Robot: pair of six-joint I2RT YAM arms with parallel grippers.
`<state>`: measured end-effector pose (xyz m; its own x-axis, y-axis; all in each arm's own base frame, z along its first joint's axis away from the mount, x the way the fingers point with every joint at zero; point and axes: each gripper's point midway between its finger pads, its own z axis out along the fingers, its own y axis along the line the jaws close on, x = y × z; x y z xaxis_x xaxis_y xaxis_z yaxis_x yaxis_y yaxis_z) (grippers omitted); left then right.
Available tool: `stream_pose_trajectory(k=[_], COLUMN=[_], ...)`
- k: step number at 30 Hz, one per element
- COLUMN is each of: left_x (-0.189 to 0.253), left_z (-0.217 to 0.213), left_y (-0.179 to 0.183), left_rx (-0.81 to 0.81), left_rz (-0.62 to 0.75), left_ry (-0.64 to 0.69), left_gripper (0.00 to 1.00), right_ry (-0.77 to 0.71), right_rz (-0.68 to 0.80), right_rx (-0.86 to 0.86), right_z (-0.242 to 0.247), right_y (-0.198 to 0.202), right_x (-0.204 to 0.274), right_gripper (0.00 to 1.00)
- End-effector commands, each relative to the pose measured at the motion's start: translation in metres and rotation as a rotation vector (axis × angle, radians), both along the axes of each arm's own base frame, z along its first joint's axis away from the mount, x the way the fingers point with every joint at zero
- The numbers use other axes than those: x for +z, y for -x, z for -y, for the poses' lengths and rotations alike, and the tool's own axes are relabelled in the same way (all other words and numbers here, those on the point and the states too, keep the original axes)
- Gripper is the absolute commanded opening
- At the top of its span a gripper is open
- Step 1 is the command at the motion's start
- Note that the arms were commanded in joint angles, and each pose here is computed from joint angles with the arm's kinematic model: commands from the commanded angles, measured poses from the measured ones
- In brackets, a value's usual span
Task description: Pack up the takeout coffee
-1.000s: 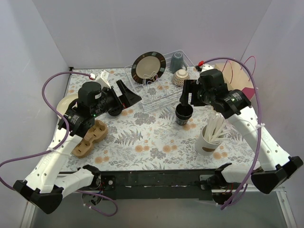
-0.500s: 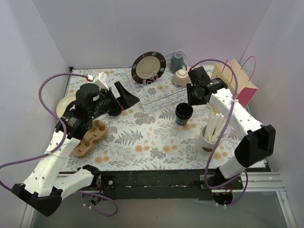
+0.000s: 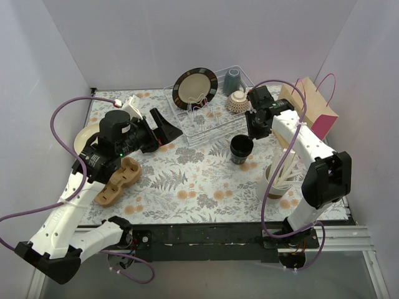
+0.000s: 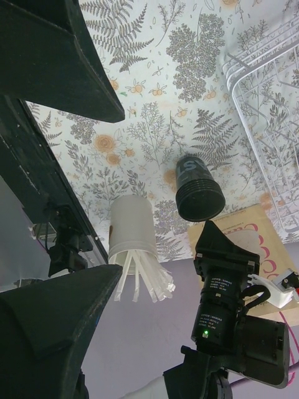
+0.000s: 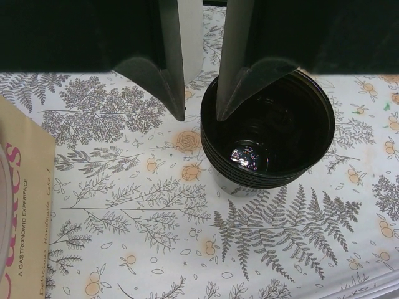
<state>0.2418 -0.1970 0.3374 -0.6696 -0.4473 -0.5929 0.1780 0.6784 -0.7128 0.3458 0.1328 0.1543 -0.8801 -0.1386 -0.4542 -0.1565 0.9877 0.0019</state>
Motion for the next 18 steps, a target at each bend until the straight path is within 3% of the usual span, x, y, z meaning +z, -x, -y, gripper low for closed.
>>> stream_pose_trajectory(k=[1, 12, 18], left_x=[0.003, 0.001, 0.001], left_z=[-0.005, -0.008, -0.009], left_y=[0.006, 0.006, 0.006], left_rx=[0.011, 0.023, 0.027], left_rz=[0.016, 0.012, 0.012], left_ry=[-0.002, -0.014, -0.015], left_gripper=[0.98, 0.98, 0.98], right_ry=[-0.022, -0.022, -0.021], right_rz=[0.035, 0.007, 0.012], right_rx=[0.018, 0.006, 0.003], right_z=[-0.005, -0.005, -0.004], right_y=[-0.012, -0.01, -0.011], right_x=[0.005, -0.009, -0.009], right_gripper=[0.34, 0.27, 0.11])
